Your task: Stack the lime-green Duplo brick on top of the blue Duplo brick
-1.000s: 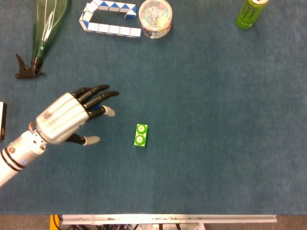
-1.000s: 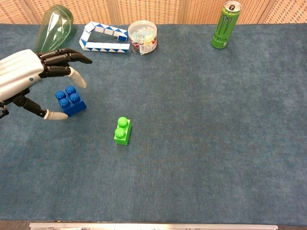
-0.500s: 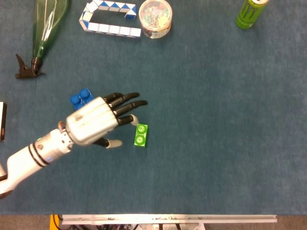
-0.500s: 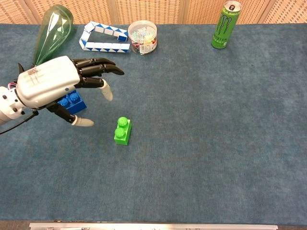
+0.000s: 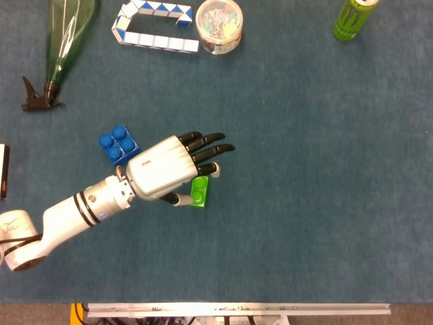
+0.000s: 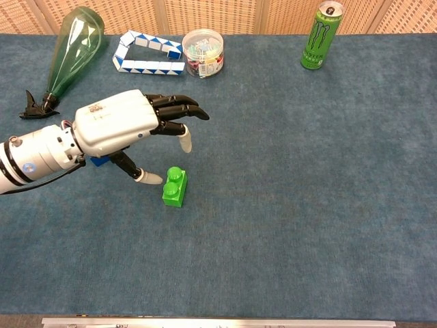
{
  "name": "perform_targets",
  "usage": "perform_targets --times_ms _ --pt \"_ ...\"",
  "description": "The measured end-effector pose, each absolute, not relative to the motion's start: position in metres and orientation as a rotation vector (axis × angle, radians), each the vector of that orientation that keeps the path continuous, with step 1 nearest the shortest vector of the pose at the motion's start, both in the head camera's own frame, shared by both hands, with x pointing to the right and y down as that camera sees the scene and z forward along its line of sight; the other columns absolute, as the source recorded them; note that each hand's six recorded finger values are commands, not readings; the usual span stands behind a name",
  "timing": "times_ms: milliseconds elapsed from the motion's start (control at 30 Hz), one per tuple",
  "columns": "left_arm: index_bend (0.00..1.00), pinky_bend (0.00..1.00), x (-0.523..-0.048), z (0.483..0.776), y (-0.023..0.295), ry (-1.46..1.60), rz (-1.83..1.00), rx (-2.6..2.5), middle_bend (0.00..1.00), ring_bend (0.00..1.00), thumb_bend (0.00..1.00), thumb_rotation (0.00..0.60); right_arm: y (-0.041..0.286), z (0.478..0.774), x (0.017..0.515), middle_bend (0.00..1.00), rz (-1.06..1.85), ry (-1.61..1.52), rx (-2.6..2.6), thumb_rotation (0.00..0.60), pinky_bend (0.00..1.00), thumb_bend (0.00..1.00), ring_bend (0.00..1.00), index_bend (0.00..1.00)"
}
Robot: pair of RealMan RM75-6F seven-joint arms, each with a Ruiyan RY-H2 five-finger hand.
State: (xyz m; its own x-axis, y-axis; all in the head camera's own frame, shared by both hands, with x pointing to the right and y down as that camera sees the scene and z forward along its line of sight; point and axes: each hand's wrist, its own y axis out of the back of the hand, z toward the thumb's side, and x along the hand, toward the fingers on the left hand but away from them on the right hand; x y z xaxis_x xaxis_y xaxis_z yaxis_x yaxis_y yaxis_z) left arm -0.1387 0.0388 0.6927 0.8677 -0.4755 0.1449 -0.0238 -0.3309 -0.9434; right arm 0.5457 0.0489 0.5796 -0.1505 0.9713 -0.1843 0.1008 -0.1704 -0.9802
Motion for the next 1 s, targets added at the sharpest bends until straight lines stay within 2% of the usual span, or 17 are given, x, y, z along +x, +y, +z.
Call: perform_targets --times_ms 1000 --pt "0.36 0.27 -0.094 0.709 0.043 0.310 -0.522 -1.855 0.15 0.10 0.00 0.600 0.045 0.577 0.552 0.39 1.430 -1.324 -1.329 0.600 0.30 0.07 0.30 0.55"
